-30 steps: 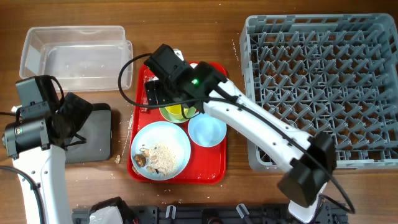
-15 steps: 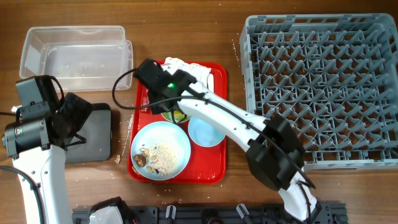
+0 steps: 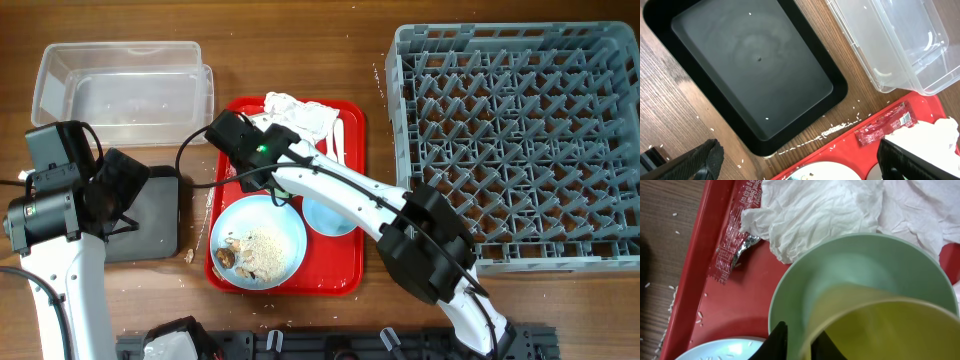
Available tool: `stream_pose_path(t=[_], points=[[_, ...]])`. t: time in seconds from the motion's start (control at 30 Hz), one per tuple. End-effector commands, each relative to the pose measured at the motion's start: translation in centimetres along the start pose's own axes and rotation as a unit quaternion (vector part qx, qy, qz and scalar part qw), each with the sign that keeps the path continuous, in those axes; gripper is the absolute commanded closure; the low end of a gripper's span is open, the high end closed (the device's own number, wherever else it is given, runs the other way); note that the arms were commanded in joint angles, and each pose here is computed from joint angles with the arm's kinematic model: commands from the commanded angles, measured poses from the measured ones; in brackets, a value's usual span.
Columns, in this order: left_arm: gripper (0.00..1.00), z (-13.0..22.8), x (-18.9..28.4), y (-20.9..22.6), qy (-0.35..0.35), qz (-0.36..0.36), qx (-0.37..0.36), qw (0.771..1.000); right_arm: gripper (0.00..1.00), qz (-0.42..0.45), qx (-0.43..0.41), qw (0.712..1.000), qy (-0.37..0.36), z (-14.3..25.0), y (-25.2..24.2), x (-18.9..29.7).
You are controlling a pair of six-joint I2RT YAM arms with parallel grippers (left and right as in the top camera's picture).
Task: Sort waste into correct bins and load items into the dishwasher rack
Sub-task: 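Reach the right gripper down and grasp the yellow cup, then carry the yellow cup to the dish rack and release it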
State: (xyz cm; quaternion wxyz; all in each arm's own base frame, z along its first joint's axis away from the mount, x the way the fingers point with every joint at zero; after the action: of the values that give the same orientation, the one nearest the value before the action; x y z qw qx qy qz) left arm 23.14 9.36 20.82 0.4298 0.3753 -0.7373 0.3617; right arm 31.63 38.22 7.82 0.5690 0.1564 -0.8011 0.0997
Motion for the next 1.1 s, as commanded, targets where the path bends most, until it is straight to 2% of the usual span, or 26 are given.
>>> stream_pose_path(t=[0.0, 0.07, 0.17, 0.27, 0.67, 0.77, 0.87, 1.0, 1.07], points=[[0.0, -0.3, 0.2, -0.1, -0.004, 0.003, 0.01, 1.0, 0.88, 0.006, 0.003, 1.0, -0.011, -0.4, 0.2, 0.4], [0.0, -0.3, 0.2, -0.1, -0.004, 0.003, 0.01, 1.0, 0.88, 0.004, 0.003, 1.0, -0.013, -0.5, 0.2, 0.8], [0.0, -0.3, 0.2, -0.1, -0.004, 0.003, 0.01, 1.0, 0.95, 0.0, 0.002, 1.0, -0.02, -0.8, 0.2, 1.6], [0.0, -0.3, 0.2, -0.1, -0.004, 0.003, 0.01, 1.0, 0.96, -0.005, 0.0, 1.0, -0.028, -1.1, 0.1, 2.8], [0.0, -0.3, 0.2, -0.1, -0.004, 0.003, 0.01, 1.0, 0.94, -0.061, -0.029, 0.992, -0.103, -3.2, -2.0, 14.1], [0.0, -0.3, 0.2, -0.1, -0.004, 0.003, 0.01, 1.0, 0.96, -0.095, -0.025, 0.988, -0.117, -3.7, -4.0, 17.8], [0.0, -0.3, 0.2, -0.1, -0.004, 0.003, 0.01, 1.0, 0.96, -0.086, -0.014, 0.986, -0.139, -4.7, -7.7, 19.8], [0.0, -0.3, 0.2, -0.1, -0.004, 0.003, 0.01, 1.0, 0.96, -0.051, -0.043, 0.987, -0.143, -5.7, -14.1, 20.3], [0.0, -0.3, 0.2, -0.1, -0.004, 0.003, 0.01, 1.0, 0.96, -0.073, -0.049, 0.987, -0.132, -6.0, -17.6, 20.1]])
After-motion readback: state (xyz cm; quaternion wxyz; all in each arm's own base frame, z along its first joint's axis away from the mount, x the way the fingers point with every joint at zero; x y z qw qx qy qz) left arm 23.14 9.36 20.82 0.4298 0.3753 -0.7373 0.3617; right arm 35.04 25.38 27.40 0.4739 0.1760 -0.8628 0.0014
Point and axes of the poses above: each gripper's point midway between its finger pads, its own x axis back along the fingers, its own y axis along the line the jaws close on, z = x × y, the point moved 2 cm from there along x, back along the fingers, and after that the axes turned 4 degrees about x, right-handed, at the moved point
